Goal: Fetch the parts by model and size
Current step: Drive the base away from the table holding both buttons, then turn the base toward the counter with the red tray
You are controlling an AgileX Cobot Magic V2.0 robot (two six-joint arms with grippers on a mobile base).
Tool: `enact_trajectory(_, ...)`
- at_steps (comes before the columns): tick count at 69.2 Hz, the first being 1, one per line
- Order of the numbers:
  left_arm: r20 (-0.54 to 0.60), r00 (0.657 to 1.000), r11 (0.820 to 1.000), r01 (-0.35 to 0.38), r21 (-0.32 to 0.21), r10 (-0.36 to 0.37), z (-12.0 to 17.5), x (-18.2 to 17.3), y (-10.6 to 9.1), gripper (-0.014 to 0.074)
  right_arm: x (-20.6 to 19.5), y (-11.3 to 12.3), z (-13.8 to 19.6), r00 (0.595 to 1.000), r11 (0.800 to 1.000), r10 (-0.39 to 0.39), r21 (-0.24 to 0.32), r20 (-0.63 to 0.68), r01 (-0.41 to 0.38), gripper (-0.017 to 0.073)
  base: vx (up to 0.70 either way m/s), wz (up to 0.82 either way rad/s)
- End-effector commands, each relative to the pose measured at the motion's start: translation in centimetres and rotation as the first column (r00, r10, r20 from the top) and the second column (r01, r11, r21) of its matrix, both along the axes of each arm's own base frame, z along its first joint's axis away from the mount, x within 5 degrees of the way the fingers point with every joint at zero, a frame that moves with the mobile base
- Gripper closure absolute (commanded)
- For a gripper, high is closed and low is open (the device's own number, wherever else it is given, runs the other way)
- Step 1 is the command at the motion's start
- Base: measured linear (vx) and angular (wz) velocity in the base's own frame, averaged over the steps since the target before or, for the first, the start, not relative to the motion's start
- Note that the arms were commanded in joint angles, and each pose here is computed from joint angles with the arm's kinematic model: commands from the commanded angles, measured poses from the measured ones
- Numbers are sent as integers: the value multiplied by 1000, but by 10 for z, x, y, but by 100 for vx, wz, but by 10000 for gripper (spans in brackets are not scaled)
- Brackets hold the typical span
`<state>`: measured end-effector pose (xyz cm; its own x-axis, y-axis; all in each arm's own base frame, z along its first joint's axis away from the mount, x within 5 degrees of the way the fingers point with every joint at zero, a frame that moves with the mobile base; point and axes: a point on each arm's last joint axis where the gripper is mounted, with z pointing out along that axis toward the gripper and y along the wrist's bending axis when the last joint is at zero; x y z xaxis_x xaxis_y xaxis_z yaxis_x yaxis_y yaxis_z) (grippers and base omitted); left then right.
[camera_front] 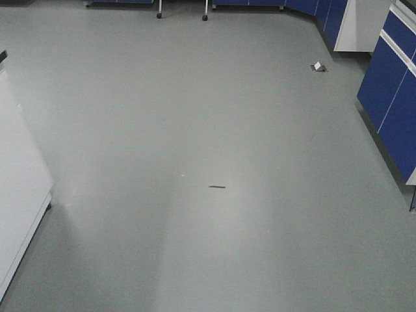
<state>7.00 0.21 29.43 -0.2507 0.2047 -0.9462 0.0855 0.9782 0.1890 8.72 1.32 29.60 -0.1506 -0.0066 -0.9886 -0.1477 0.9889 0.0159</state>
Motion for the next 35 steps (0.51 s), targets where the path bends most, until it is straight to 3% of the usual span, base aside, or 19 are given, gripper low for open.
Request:
enact_trajectory(1,76,997,1000,30,-8,-30,13,1,-3,600,0,0,16,995,1000,1,6,101,-2,564,53,-13)
enact_trajectory(35,76,997,1000,30,-8,-30,13,1,-3,600,0,0,16,995,1000,1,6,101,-2,564,55,-8)
